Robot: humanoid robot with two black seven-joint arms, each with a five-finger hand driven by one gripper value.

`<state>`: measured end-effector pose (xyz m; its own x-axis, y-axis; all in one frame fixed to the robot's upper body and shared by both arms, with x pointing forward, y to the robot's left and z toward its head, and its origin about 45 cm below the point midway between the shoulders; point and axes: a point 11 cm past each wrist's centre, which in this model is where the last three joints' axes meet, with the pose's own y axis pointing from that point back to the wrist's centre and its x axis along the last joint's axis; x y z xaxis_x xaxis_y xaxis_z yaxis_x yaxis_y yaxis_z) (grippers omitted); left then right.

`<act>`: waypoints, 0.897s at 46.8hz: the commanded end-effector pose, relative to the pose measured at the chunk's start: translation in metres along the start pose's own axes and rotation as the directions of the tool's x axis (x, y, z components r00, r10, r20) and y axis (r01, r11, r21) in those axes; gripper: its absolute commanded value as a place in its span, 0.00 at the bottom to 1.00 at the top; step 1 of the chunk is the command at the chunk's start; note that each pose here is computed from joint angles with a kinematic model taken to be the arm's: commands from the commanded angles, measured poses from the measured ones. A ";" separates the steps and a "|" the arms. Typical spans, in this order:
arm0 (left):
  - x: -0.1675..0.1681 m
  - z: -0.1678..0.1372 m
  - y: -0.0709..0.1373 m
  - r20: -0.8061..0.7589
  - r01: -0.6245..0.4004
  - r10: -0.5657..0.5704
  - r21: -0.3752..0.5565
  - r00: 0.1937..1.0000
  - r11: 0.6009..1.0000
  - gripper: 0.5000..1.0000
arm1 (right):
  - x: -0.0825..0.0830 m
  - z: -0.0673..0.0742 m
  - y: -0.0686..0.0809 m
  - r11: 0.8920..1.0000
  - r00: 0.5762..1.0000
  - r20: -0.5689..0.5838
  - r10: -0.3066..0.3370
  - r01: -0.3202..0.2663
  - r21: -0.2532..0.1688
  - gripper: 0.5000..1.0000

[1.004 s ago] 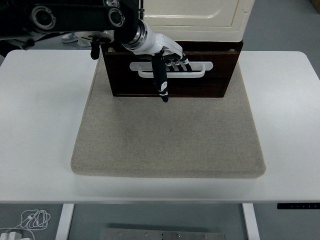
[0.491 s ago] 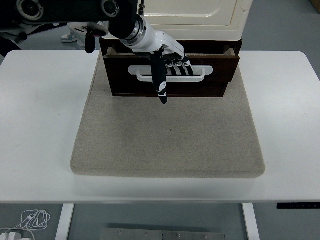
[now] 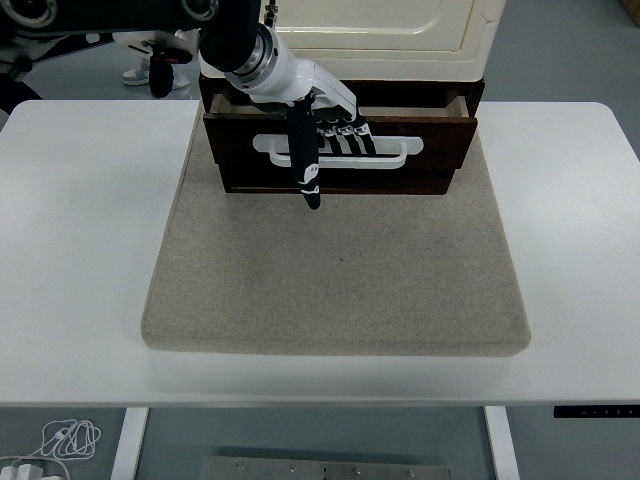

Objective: Open the drawer under the combination cabinet

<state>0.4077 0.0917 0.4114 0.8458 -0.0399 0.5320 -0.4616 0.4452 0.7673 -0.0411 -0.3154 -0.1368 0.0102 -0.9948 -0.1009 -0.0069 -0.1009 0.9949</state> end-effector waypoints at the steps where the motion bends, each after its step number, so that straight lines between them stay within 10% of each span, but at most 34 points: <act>1: -0.001 0.001 0.000 0.004 0.005 -0.005 0.000 1.000 1.000 1.00 | 0.000 0.000 0.000 1.000 1.000 0.000 -0.001 0.001 -0.001 0.85; 42: -0.012 0.011 0.003 0.028 0.050 -0.050 -0.016 0.998 0.999 1.00 | 0.000 0.000 0.000 1.000 1.000 0.000 -0.001 0.001 0.001 0.85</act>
<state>0.3943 0.0851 0.4103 0.8608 -0.0823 0.5022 -0.4158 0.4552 0.7873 -0.0411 -0.3154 -0.1368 0.0102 -0.9948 -0.1009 -0.0067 -0.1010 0.9949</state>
